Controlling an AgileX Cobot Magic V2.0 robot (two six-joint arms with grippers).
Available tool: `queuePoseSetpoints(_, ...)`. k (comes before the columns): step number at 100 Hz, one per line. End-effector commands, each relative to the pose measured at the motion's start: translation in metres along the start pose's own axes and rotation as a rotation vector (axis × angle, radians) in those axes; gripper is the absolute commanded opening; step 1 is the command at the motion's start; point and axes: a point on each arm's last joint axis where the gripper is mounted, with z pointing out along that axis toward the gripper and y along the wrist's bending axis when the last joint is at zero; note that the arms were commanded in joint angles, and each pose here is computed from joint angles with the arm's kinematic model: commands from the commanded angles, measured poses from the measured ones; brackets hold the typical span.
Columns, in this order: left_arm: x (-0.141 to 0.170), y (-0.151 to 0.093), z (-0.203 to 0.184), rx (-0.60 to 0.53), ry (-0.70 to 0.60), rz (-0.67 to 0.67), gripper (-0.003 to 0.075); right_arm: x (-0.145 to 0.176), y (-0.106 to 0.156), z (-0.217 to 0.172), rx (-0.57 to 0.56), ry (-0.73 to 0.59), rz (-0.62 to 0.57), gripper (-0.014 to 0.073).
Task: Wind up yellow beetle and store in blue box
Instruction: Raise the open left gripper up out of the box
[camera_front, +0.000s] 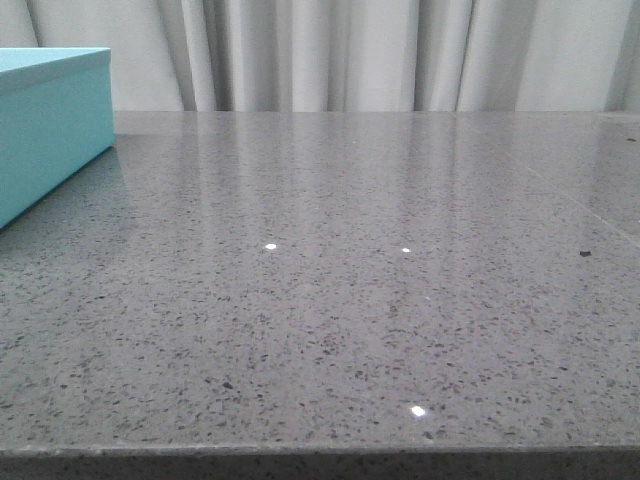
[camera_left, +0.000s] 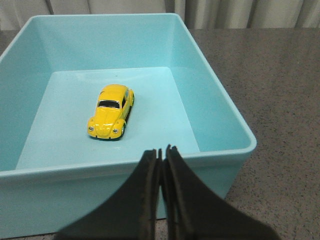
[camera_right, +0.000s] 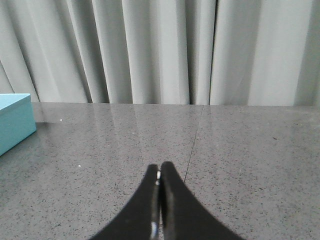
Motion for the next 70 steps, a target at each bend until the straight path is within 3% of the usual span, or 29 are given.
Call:
queuePoseSetpoints(1, -0.015, 0.0, -0.003, -0.012, -0.093, -0.02, -0.0019, -0.013, 0.003, -0.001, -0.027, -0.084, -0.026, -0.0067)
queuePoseSetpoints(15, -0.014, 0.0, -0.004, -0.013, -0.096, -0.017, -0.0019, -0.013, 0.003, -0.001, -0.027, -0.084, -0.026, -0.0067)
queuePoseSetpoints(32, -0.003, 0.003, -0.01, -0.05, -0.124, 0.091, -0.0019, -0.013, 0.003, -0.001, -0.027, -0.084, -0.026, -0.0067)
queuePoseSetpoints(43, 0.008, 0.006, -0.01, -0.072, -0.17, 0.045, -0.0019, -0.013, 0.003, -0.001, -0.027, -0.084, -0.026, -0.0067)
queuePoseSetpoints(70, 0.042, 0.011, -0.01, -0.092, -0.362, 0.071, -0.0019, -0.013, 0.003, -0.001, -0.027, -0.084, -0.026, -0.0067)
